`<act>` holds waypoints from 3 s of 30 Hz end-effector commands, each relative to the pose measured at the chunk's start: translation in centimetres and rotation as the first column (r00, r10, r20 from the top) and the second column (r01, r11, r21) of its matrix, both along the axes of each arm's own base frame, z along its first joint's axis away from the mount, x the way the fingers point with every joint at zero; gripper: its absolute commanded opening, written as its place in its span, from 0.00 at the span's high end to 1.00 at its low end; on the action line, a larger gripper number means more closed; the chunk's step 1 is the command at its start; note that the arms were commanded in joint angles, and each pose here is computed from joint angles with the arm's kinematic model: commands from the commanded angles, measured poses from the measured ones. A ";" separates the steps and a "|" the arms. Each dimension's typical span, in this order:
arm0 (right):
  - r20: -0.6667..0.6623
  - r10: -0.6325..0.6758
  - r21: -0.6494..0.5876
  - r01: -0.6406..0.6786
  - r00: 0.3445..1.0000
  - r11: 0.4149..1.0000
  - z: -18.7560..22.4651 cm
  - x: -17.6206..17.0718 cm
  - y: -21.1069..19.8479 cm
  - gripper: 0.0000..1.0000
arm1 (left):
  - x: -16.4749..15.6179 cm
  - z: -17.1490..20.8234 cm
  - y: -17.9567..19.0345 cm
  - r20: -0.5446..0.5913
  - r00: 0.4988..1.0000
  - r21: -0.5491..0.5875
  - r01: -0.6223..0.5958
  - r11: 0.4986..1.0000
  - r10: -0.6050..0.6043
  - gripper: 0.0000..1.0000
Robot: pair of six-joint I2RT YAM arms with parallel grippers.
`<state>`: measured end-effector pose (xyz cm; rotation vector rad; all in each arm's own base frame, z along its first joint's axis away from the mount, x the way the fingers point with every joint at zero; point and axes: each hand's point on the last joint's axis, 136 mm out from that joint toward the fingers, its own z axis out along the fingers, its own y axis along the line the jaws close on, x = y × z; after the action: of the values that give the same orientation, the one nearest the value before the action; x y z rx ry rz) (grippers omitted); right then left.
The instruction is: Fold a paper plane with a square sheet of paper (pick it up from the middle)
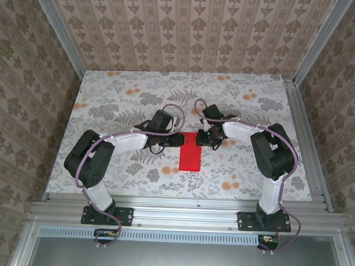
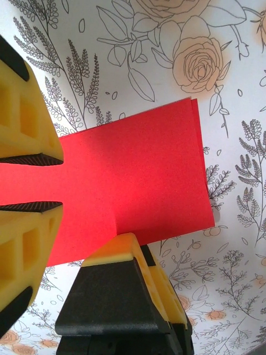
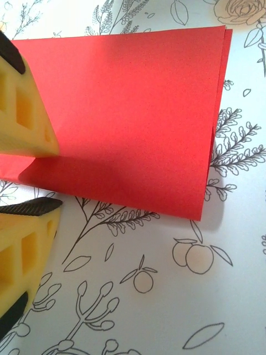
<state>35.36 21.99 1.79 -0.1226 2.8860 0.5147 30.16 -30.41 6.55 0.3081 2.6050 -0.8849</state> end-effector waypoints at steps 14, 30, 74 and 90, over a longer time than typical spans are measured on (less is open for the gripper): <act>-0.058 -0.064 -0.091 0.059 0.996 0.994 -2.5 -1.3 -1.0 0.68 | -0.5 -1.0 -0.6 -0.043 0.999 -0.015 0.004 1.000 -0.004 0.73; -0.061 -0.105 -0.116 0.098 0.993 0.988 -2.9 -1.6 -1.2 0.66 | -1.0 -2.0 -1.7 -0.063 0.998 -0.021 0.017 1.000 -0.018 0.73; -0.006 -0.094 0.119 0.094 0.996 0.988 4.2 -2.6 -0.3 0.60 | -3.5 -8.7 1.2 -0.151 0.987 0.297 0.101 0.949 -0.058 0.78; -0.173 -0.110 0.344 0.165 0.979 0.924 1.1 -4.4 2.2 0.86 | -3.7 -9.1 1.2 -0.155 0.986 0.302 0.107 0.947 -0.062 0.79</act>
<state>30.92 24.18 3.79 0.1823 2.8377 1.0330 28.79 -32.68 2.04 0.4466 2.7075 -0.7499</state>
